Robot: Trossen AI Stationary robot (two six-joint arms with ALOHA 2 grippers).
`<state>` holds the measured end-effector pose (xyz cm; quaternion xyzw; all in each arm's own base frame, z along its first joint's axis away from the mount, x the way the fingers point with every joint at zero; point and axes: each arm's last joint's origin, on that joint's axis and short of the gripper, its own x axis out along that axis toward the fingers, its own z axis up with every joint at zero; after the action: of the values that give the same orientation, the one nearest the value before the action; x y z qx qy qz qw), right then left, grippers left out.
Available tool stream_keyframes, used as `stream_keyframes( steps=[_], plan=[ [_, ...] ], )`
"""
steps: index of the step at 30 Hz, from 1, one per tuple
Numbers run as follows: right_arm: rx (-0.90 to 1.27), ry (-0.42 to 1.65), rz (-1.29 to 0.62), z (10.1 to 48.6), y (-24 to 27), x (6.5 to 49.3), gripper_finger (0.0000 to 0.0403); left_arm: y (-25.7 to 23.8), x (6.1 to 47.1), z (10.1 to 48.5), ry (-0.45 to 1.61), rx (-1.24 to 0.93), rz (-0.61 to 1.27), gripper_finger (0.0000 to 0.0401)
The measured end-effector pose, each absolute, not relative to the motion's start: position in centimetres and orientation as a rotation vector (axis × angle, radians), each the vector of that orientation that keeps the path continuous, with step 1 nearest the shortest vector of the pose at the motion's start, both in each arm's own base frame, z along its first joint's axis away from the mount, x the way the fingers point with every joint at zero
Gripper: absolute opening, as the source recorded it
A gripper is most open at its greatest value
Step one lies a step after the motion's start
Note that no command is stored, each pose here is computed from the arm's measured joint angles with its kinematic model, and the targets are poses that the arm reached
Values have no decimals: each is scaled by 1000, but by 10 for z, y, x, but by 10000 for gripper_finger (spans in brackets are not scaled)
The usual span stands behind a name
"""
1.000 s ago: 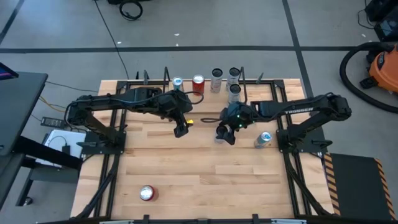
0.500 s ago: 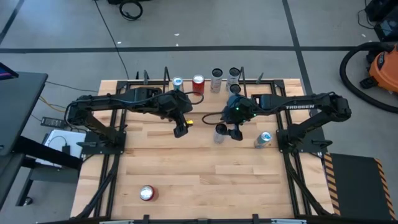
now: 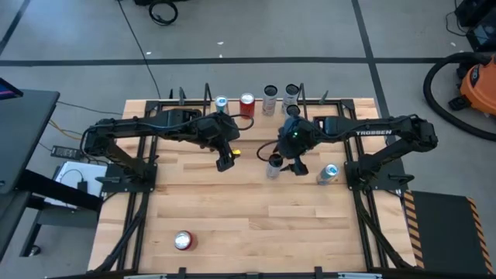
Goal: Place canned beverage on shelf
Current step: Put the white-pink soda can on the shelf aligned with the other white-pink soda can
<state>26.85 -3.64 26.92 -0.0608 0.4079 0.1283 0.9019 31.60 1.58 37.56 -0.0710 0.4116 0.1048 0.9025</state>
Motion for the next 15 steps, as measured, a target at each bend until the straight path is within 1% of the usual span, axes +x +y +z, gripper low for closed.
stream_keyframes(
  steps=[9,15],
  plan=[
    [-174,812,327,267,-36,273,373,16,316,375,850,-154,220,316],
    [-185,870,299,254,-37,281,373,16,316,375,849,-157,222,316]
  ],
)
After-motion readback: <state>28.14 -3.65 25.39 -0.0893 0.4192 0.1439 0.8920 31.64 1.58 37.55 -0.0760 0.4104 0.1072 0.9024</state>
